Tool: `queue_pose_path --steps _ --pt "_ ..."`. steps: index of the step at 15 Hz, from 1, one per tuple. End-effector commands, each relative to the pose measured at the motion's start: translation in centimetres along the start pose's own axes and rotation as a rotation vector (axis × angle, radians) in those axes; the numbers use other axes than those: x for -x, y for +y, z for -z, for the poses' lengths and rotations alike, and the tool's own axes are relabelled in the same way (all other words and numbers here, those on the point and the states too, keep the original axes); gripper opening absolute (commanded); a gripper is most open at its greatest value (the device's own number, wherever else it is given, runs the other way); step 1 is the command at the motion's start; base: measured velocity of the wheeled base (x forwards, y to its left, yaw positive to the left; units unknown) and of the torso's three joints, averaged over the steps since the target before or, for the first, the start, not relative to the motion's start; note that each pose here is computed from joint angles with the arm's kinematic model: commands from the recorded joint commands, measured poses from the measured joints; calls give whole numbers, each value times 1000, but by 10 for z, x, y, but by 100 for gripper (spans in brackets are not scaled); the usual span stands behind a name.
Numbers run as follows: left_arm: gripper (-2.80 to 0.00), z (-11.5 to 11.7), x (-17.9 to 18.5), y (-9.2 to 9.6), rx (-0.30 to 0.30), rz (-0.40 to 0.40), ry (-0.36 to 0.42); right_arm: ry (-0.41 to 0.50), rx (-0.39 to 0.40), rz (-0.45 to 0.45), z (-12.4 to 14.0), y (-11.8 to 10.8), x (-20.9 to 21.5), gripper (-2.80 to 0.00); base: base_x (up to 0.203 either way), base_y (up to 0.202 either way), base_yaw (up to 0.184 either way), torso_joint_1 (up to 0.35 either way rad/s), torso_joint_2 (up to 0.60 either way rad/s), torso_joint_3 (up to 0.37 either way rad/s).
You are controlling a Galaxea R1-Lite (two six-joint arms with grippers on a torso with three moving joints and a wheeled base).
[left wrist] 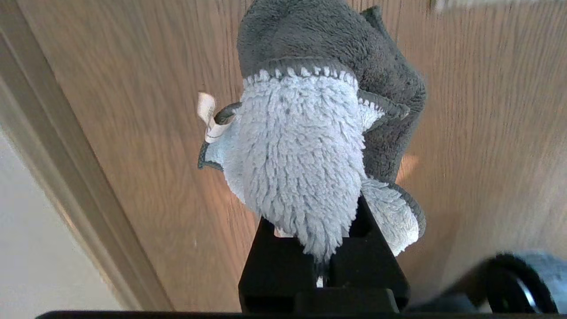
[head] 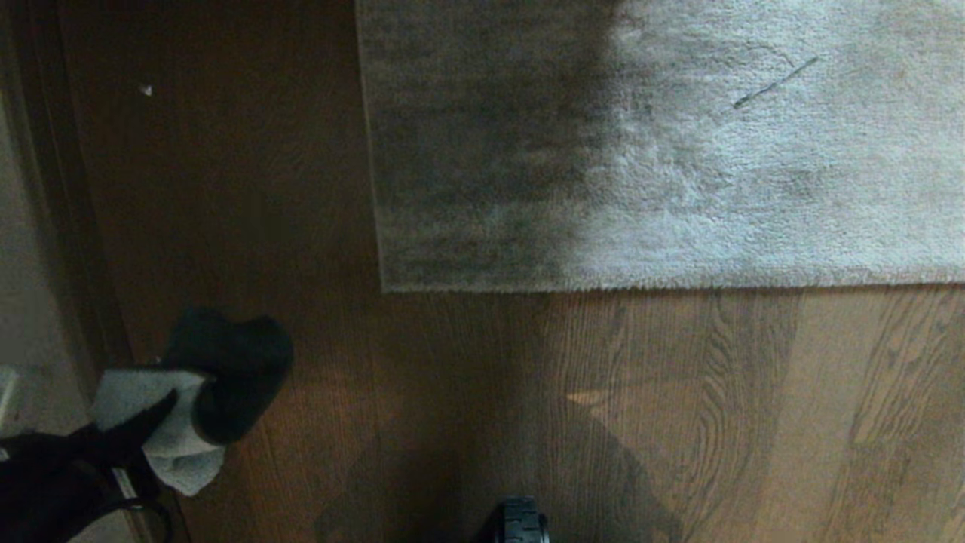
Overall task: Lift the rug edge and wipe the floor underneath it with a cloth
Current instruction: Pick up the rag
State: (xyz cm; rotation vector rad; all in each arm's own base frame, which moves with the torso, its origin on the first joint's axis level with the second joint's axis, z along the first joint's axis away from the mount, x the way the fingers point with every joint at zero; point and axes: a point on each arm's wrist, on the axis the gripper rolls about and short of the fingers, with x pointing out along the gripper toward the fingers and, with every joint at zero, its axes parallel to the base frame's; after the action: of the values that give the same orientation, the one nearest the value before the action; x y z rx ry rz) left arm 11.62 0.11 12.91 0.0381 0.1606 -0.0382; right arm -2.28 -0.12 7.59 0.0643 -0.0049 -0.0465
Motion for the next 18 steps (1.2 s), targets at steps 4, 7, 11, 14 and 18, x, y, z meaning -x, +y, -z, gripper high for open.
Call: queue_pose_path --steps 4,7,11,14,18 --pt "-280 2 20 -1 0 -3 -4 -1 0 0 0 0 0 -280 0 0 0 0 0 0" --pt "-280 5 28 -2 0 -1 1 -1 0 -1 0 0 0 -280 0 0 0 0 0 0" --pt "-280 5 34 -2 -1 2 -9 -1 1 -1 0 0 0 -280 0 0 0 0 0 0" --pt "-280 5 40 -3 0 2 -27 -1 0 -1 0 0 0 -280 0 0 0 0 0 0" --pt "-280 11 52 -4 0 4 -21 -1 0 -1 0 0 0 -280 0 0 0 0 0 0"
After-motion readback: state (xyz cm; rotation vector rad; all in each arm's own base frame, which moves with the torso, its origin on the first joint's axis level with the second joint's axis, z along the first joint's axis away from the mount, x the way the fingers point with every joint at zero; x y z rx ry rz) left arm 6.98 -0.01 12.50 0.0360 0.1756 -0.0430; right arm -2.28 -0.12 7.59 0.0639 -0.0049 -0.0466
